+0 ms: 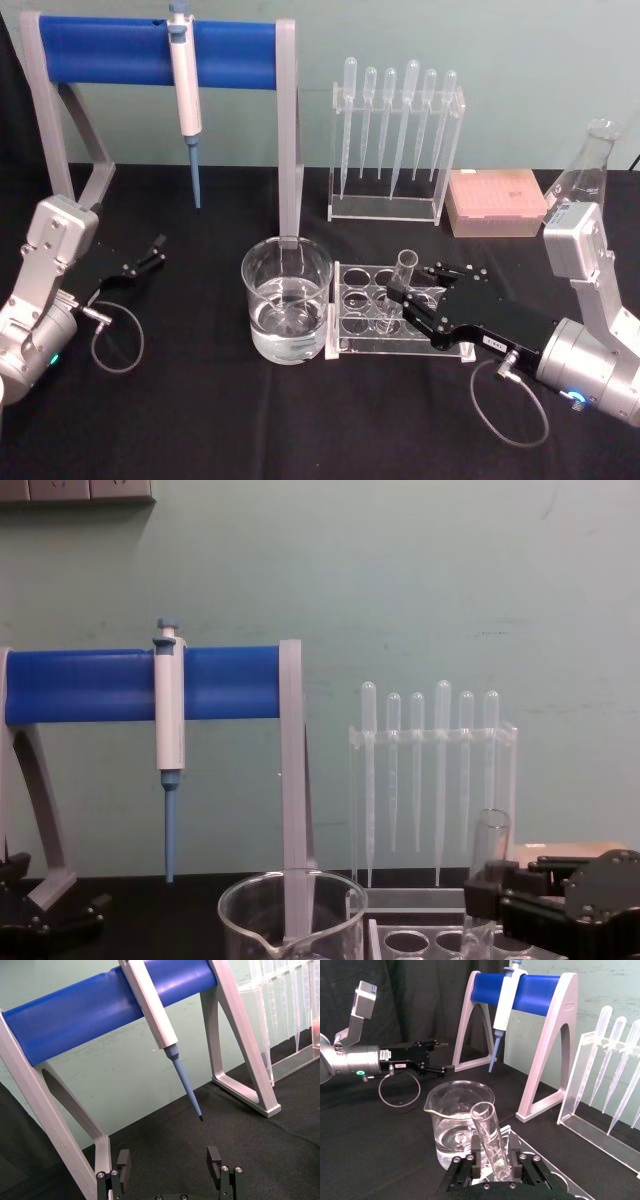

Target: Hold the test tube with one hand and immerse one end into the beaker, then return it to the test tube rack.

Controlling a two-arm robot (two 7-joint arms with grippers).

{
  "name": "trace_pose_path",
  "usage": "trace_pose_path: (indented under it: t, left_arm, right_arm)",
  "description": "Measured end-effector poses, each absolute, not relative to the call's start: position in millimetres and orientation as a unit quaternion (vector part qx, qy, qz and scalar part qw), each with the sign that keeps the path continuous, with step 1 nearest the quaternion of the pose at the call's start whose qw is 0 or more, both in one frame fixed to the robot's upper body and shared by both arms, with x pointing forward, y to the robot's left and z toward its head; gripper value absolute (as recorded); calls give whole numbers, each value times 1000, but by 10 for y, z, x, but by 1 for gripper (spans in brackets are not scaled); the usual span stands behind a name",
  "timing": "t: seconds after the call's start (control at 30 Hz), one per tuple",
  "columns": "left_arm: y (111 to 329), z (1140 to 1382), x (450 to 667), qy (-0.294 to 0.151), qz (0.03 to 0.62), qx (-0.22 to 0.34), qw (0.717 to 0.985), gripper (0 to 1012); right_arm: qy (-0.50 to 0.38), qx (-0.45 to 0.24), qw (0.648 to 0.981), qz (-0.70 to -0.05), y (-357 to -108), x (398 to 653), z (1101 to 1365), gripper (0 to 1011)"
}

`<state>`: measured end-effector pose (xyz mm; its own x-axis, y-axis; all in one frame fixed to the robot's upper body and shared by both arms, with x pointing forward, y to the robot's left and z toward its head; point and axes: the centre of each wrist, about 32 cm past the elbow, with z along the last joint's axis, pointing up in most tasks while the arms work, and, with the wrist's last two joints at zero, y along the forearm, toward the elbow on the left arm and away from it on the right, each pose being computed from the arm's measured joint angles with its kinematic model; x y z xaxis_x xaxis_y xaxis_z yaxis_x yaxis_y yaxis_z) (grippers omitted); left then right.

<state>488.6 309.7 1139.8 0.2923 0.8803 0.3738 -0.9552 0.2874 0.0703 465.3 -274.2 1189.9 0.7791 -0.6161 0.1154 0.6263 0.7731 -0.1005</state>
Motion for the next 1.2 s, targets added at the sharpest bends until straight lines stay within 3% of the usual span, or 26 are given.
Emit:
trace_pose_path:
  t: [0.07,0.2,0.67,1.2]
  left_arm:
    - [3097,11398,4886,-132,580,142,791,1000]
    - [3097,11398,4886,-132,580,141,791,1000]
    - [3097,11398,4886,-132,580,142,791,1000]
    - [3097,11398,4886,-132,580,141,791,1000]
  right_arm:
    - [-38,-67,941,-330,-2742,4653,11899,279]
    - [-38,-66,941,-330,-2744,4654,11900,243]
    - [-34,-66,941,-329,-2744,4661,11905,241]
    - [-5,-63,943,-326,-2782,4842,12301,241]
